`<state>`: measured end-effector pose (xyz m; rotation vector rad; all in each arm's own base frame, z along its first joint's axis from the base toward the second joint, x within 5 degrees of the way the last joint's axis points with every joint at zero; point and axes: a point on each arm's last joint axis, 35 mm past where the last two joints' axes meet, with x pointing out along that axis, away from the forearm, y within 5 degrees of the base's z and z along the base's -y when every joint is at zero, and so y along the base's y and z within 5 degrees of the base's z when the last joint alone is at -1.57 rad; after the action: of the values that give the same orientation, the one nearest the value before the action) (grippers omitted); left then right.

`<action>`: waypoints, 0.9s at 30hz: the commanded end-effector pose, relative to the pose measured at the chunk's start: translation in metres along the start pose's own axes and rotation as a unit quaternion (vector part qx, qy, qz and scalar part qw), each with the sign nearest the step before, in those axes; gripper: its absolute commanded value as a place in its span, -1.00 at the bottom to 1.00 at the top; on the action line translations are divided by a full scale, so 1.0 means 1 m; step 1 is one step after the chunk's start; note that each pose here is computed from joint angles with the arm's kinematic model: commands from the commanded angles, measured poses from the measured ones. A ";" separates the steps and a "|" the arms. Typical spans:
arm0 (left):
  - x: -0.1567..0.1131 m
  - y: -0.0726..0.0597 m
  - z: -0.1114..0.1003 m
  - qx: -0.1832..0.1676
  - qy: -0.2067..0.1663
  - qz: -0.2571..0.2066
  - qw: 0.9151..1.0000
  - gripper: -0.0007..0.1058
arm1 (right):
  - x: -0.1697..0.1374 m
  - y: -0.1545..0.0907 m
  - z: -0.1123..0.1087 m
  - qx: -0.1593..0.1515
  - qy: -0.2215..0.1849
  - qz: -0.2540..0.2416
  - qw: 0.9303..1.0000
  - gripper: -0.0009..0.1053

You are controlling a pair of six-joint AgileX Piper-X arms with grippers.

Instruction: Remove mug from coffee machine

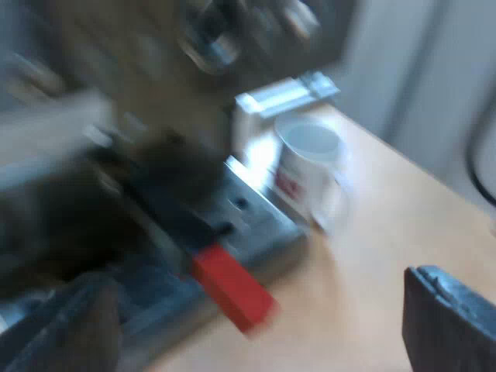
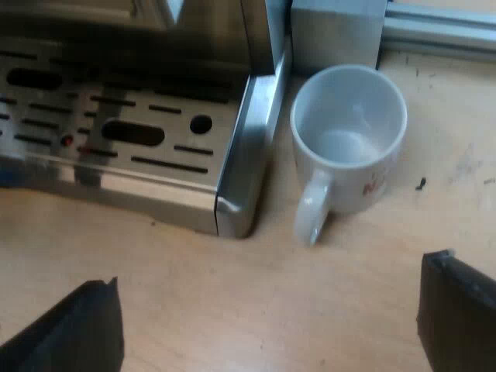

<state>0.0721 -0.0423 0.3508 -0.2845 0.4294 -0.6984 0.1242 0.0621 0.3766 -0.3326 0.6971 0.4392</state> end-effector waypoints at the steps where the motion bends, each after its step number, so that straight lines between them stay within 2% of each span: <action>1: -0.004 0.002 0.012 -0.016 -0.023 0.035 0.999 0.45 | 0.014 -0.002 0.020 -0.014 0.018 0.005 1.000 0.49; 5: -0.005 0.011 0.023 -0.047 -0.021 0.096 0.994 0.45 | 0.024 -0.005 0.027 -0.010 0.032 0.001 0.999 0.49; 8: -0.005 0.022 0.029 -0.071 -0.012 0.148 0.986 0.45 | 0.028 -0.017 0.025 0.018 0.043 -0.023 0.999 0.49; 12: -0.009 0.029 0.035 -0.069 -0.017 0.192 0.979 0.45 | 0.027 -0.041 0.019 0.062 0.057 -0.070 0.994 0.49; 18: -0.011 0.031 0.035 -0.066 -0.019 0.232 0.970 0.45 | 0.016 -0.066 0.002 0.076 0.093 -0.121 0.985 0.49; 22: -0.015 0.028 0.031 -0.065 -0.011 0.232 0.970 0.45 | 0.000 -0.067 0.000 0.084 0.065 -0.144 0.984 0.49; 25: -0.023 0.021 0.029 -0.055 -0.028 0.229 0.971 0.45 | -0.021 -0.061 -0.002 0.080 0.027 -0.171 0.982 0.49; 27: -0.028 0.017 0.027 -0.050 -0.037 0.228 0.972 0.45 | -0.025 -0.060 -0.002 0.080 0.020 -0.176 0.981 0.49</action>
<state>0.0848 -0.0084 0.3717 -0.3004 0.4771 -0.2175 0.1458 0.0043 0.3899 -0.2882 0.7563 0.0627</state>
